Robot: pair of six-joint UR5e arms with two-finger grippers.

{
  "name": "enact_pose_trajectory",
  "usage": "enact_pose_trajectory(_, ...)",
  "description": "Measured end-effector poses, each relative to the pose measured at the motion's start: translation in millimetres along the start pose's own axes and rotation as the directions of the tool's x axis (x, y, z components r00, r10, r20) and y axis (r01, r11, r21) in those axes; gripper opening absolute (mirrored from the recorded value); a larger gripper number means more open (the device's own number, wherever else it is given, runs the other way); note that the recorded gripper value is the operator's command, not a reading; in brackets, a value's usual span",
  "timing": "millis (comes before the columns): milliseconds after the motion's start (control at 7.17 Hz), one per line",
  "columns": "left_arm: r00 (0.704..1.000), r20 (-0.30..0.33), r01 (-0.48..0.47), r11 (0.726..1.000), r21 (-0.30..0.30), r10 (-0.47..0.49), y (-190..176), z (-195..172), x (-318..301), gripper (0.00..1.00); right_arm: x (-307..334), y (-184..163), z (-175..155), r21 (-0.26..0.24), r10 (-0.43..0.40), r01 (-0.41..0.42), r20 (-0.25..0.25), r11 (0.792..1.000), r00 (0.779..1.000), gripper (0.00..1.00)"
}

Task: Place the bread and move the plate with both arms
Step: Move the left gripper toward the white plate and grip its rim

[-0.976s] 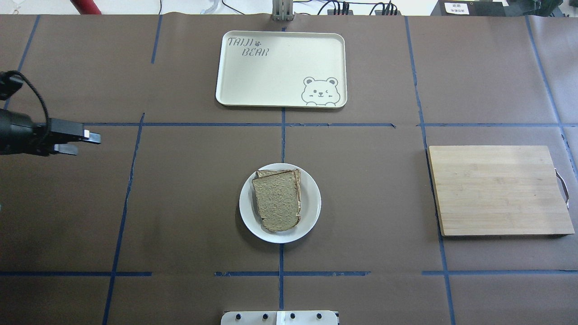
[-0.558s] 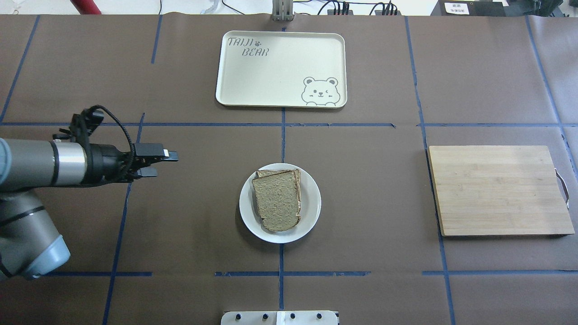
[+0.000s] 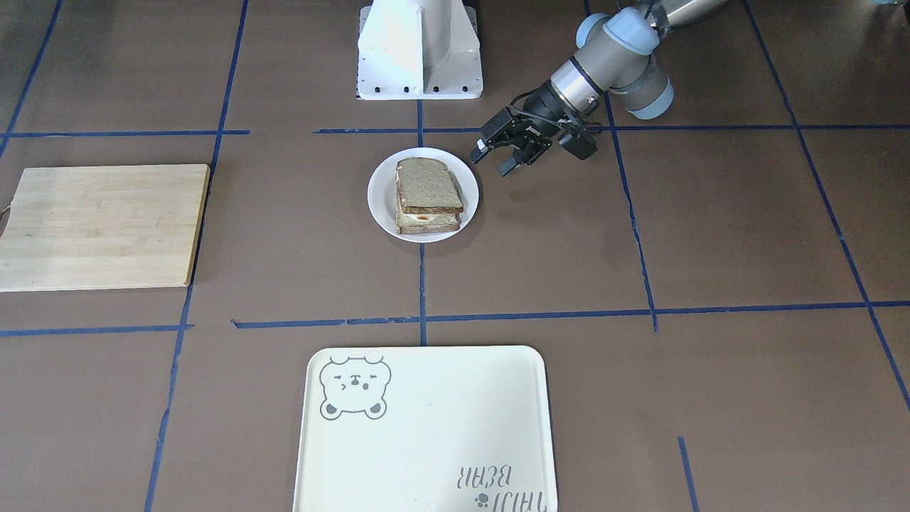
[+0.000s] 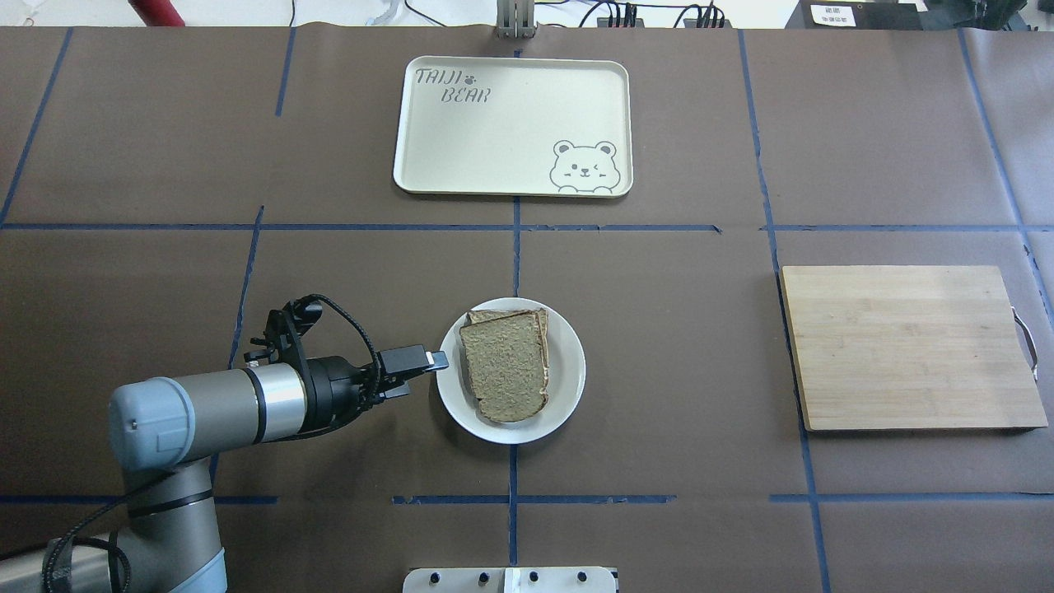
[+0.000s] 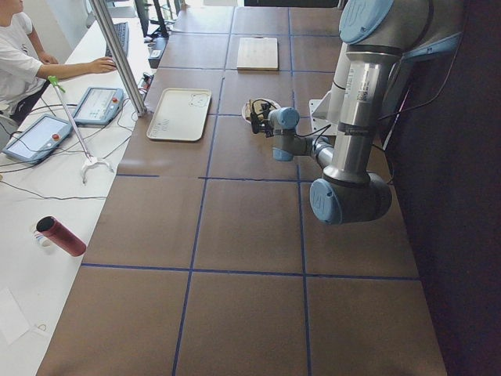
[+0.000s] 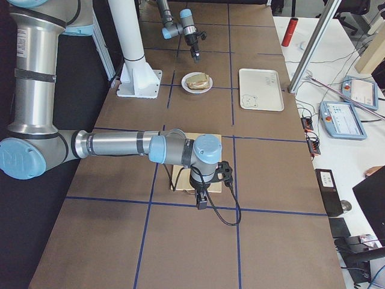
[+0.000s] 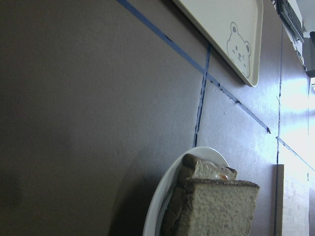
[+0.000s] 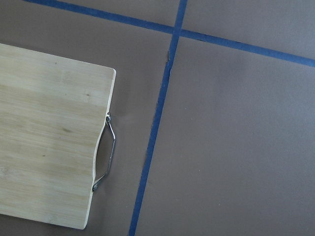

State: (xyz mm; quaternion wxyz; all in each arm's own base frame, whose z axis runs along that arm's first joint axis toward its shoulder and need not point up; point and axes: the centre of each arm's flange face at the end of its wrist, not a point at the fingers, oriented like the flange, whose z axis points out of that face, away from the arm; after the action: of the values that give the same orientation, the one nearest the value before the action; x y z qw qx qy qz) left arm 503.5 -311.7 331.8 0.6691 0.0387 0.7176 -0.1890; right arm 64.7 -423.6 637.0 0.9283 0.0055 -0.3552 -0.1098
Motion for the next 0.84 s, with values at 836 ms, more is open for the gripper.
enact_pose_trajectory(836, 1.000, 0.021, 0.012, 1.000, 0.010, -0.012, 8, 34, -12, 0.43, 0, 1, 0, 0.000, 0.001, -0.001, 0.001, 1.000, 1.000, 1.00)
